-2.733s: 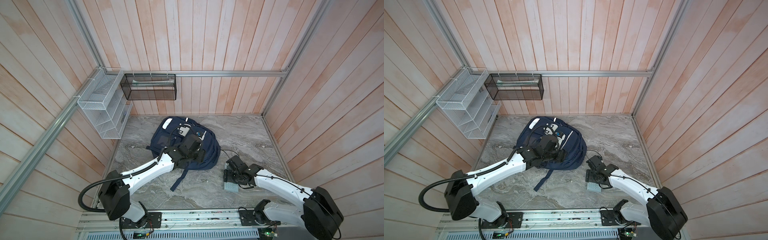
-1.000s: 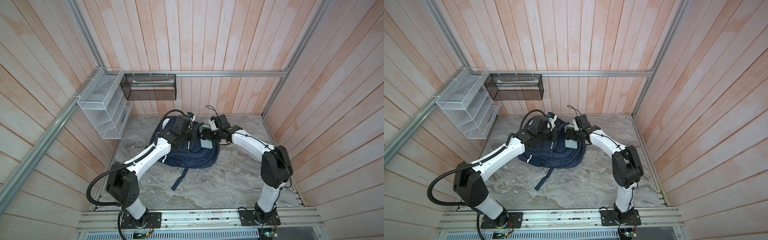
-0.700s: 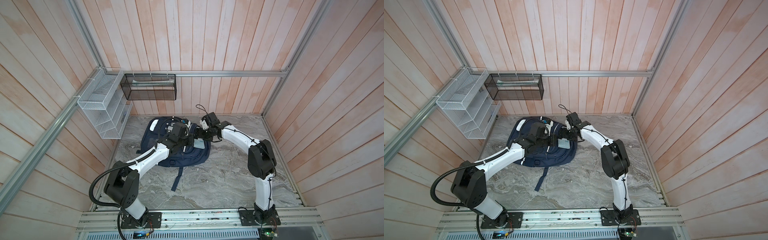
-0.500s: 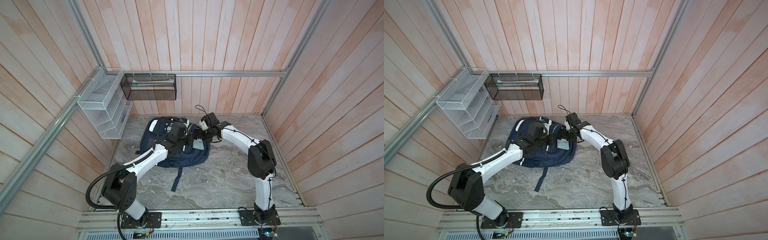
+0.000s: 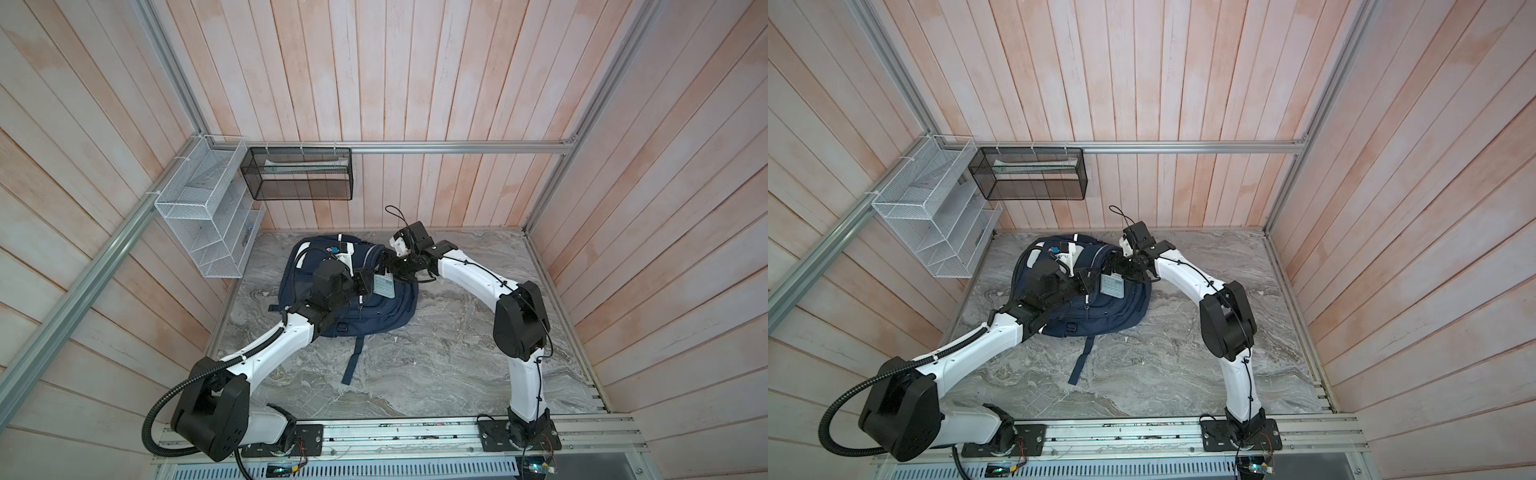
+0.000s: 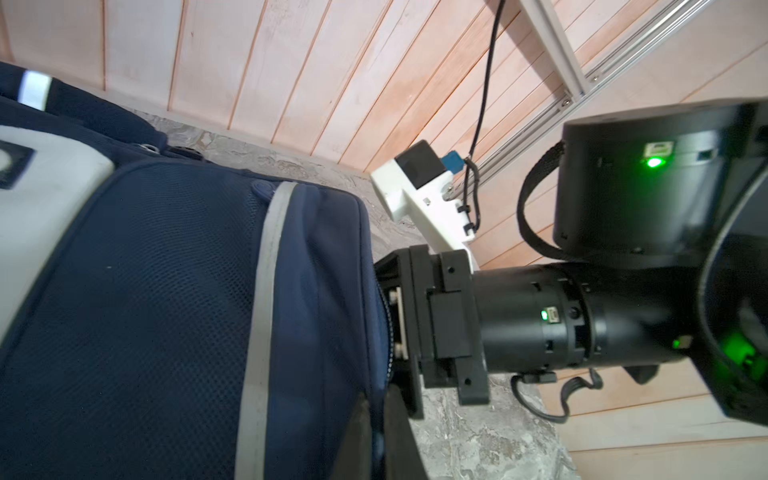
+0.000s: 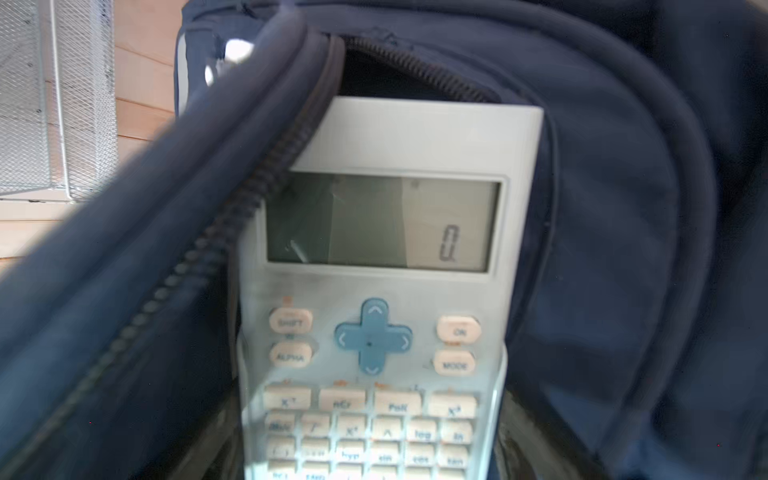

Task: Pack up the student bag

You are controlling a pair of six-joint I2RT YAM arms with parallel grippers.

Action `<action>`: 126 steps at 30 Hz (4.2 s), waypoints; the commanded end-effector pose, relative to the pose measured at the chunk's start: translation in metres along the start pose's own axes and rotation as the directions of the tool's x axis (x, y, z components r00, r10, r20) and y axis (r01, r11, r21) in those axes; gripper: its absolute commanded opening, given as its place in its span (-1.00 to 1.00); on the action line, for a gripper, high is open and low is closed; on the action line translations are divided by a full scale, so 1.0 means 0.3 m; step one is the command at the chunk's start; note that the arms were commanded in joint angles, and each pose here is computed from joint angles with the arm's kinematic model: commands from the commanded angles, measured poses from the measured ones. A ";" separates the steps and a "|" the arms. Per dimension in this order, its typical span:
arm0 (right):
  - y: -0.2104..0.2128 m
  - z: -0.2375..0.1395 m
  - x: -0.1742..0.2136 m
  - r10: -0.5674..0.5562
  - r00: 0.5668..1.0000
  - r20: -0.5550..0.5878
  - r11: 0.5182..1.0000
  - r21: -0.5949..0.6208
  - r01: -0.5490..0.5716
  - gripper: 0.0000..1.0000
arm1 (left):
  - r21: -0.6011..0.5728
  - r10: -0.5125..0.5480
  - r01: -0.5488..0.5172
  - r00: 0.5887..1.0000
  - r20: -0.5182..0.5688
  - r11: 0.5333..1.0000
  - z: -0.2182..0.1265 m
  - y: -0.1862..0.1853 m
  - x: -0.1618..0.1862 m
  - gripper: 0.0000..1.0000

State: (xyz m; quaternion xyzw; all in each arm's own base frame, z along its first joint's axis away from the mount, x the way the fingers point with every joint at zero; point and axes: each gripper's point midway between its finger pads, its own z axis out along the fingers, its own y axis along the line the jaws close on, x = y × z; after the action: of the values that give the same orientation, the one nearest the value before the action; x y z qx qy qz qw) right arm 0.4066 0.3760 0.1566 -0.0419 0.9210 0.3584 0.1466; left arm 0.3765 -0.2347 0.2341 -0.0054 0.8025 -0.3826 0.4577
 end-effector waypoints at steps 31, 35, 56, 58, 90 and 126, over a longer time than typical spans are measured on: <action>-0.050 -0.085 0.060 -0.018 0.998 0.062 0.993 -0.112 0.025 -0.47 | 0.142 -0.036 0.036 0.999 -0.002 0.989 -0.008 -0.090 0.000 -1.00; -0.047 -0.060 0.075 -0.024 0.999 0.047 0.990 -0.138 0.031 -0.49 | 0.146 -0.041 0.043 0.999 -0.014 0.988 0.005 -0.090 0.010 -1.00; -0.171 -0.087 0.090 -0.047 0.992 0.114 0.992 -0.108 0.060 -0.48 | 0.136 -0.030 0.033 0.999 -0.030 0.990 0.010 -0.101 0.035 -1.00; -0.149 -0.071 0.093 -0.053 0.993 0.104 0.987 -0.145 0.068 -0.48 | 0.137 -0.029 0.033 0.999 -0.032 0.990 0.011 -0.106 0.040 -1.00; -0.222 -0.243 0.261 -0.185 0.951 0.248 0.976 0.157 0.149 0.07 | 0.112 -0.014 0.019 0.999 -0.040 0.994 -0.029 -0.117 0.051 0.48; 0.121 0.085 0.474 -0.399 0.883 0.246 0.914 0.185 0.362 -1.00 | -0.088 -0.257 0.261 0.965 0.058 0.961 -0.206 0.222 0.289 0.29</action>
State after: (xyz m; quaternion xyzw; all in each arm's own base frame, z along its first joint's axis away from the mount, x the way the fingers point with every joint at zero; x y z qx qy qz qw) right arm 0.2732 0.4201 0.1056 -0.1488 0.9004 0.2338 0.3355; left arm 0.3120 -0.1694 0.1557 -0.1393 0.8016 -0.3796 0.4403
